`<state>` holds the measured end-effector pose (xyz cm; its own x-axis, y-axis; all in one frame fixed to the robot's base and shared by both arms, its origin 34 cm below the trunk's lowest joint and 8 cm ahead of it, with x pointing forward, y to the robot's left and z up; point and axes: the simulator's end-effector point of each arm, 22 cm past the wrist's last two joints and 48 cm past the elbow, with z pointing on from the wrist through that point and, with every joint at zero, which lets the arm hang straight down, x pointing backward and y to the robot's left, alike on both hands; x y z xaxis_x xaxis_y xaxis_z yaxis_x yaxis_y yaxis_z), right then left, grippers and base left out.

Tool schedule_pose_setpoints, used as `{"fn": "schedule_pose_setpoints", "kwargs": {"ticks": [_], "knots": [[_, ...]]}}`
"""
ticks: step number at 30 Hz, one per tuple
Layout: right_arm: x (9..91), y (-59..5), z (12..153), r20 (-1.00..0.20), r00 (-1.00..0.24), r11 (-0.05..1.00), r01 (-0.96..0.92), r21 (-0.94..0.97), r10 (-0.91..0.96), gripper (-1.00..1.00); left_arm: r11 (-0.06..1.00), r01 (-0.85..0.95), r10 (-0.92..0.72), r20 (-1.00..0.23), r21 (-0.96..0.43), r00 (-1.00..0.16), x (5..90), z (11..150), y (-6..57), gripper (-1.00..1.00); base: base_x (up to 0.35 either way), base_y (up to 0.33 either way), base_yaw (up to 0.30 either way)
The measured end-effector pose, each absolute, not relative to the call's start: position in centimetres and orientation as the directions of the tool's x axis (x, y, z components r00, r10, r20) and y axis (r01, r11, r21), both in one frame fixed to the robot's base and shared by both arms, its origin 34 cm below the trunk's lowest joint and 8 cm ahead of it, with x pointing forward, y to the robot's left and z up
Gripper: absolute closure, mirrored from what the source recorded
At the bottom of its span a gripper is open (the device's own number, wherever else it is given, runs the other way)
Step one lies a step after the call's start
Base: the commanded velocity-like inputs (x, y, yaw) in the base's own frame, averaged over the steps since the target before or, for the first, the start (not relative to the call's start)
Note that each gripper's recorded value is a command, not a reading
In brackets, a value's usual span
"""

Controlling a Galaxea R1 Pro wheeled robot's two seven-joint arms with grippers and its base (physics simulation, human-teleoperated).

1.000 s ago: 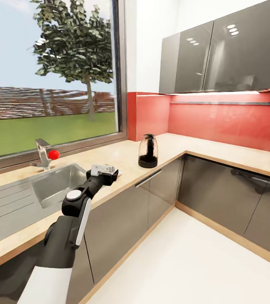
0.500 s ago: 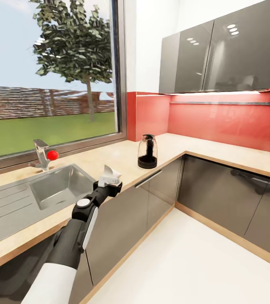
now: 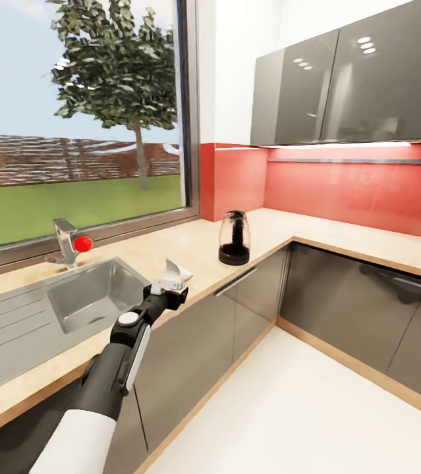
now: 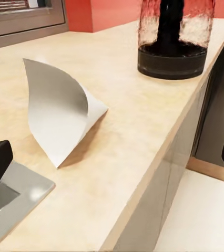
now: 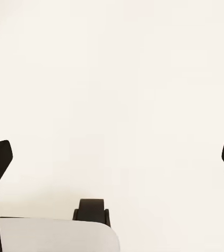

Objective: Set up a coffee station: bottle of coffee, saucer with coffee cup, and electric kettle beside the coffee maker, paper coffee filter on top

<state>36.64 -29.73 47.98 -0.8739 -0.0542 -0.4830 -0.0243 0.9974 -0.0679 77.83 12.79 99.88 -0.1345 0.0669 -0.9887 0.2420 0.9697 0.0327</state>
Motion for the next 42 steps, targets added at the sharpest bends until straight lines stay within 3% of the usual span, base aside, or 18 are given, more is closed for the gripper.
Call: {"fn": "schedule_pose_setpoints", "kwargs": {"ticks": [42], "knots": [[36.6, -29.7, 48.0, -0.483, -0.874, 0.997, -0.025, -0.068, -0.055, -1.0, 0.969, 0.246, 0.071, -0.983, 0.028, -0.167, 77.9, 98.2, 12.6, -1.0, 0.083, -0.019, 0.0]]}}
